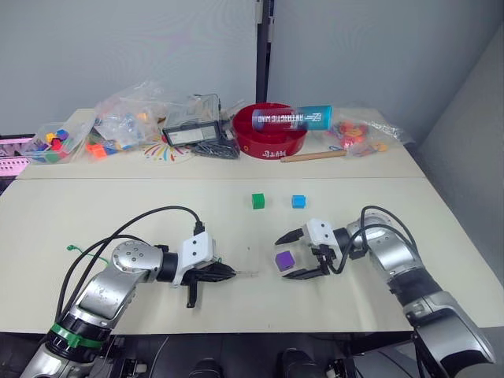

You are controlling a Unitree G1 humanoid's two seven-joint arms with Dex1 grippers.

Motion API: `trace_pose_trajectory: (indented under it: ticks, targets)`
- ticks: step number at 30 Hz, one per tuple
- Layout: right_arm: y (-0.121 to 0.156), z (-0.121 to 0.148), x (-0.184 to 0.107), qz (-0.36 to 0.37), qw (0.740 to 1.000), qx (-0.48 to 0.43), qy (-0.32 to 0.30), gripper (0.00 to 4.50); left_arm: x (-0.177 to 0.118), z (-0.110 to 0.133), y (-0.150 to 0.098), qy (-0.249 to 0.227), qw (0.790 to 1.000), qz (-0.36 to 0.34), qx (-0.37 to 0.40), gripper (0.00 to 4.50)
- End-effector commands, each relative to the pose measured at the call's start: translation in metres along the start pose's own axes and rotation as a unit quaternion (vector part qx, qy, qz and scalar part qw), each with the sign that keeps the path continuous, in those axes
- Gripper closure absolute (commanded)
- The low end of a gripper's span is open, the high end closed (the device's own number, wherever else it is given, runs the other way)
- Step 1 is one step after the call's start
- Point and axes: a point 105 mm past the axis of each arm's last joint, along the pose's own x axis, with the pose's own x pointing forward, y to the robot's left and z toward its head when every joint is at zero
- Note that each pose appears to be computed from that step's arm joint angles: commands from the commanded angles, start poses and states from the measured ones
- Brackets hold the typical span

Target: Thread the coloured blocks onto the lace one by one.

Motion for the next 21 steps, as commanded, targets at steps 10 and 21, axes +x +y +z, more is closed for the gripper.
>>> trace_pose_trajectory:
  ticks: [10,21]
  targets:
    - [0.0,0.0,0.0,-0.031,0.999,0.008,-0.013,3.34,-0.004,0.016,0.003,-0.002,1.0,0.015,0.021,4.5]
    - [0.026,0.009,0.019,-0.048,0.997,0.058,-0.021,3.34,0.012,0.015,0.009,0.027,0.998,0.032,0.041,4.5]
